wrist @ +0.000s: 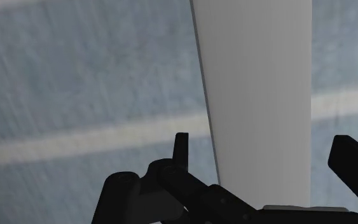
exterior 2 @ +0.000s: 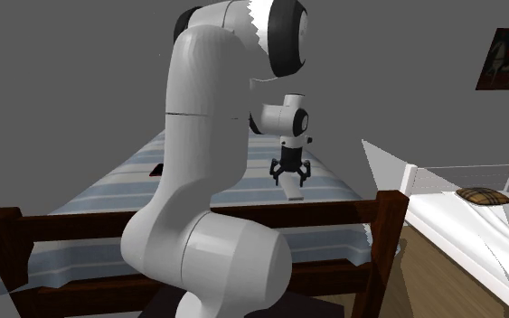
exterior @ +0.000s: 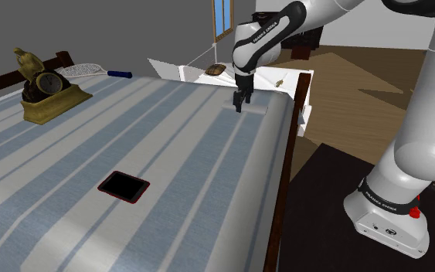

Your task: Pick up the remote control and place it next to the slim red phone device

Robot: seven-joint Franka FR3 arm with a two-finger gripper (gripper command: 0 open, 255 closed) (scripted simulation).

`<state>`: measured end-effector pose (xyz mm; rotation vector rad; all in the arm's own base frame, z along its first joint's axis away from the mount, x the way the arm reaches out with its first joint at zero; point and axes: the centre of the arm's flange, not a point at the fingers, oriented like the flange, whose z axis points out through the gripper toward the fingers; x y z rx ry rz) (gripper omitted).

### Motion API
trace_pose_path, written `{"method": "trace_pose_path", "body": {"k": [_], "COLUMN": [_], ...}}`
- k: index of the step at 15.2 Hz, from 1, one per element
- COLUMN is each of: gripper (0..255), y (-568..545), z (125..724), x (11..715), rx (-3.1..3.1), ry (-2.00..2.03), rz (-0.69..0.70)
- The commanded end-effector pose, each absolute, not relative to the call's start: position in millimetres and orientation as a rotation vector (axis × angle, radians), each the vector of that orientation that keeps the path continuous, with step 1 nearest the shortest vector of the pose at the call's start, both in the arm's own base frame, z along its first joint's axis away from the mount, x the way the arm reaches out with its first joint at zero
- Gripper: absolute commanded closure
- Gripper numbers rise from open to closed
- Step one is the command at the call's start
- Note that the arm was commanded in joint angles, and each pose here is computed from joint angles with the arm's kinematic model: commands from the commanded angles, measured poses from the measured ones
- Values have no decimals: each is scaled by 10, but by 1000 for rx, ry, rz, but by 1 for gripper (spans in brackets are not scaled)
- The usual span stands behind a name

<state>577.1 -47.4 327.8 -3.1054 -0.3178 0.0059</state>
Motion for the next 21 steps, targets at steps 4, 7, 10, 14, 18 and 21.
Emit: {"method": "trace_pose_path", "body": {"k": [4,7,10,14,18,21], "gripper": [0,0,255,255,255,255], "y": [-469,-469,-468,-469,-469,-469], "z": [3259,3260,3259,3262,3312,3470], "x": [5769,5768,5769,5767,5768,5769], "rx": [-3106,-3106,-3105,-3105,-3106,-3106], "ry": [-318,-318,-318,-318,-318,-318], "rz": [5,5,5,5,5,5]}}
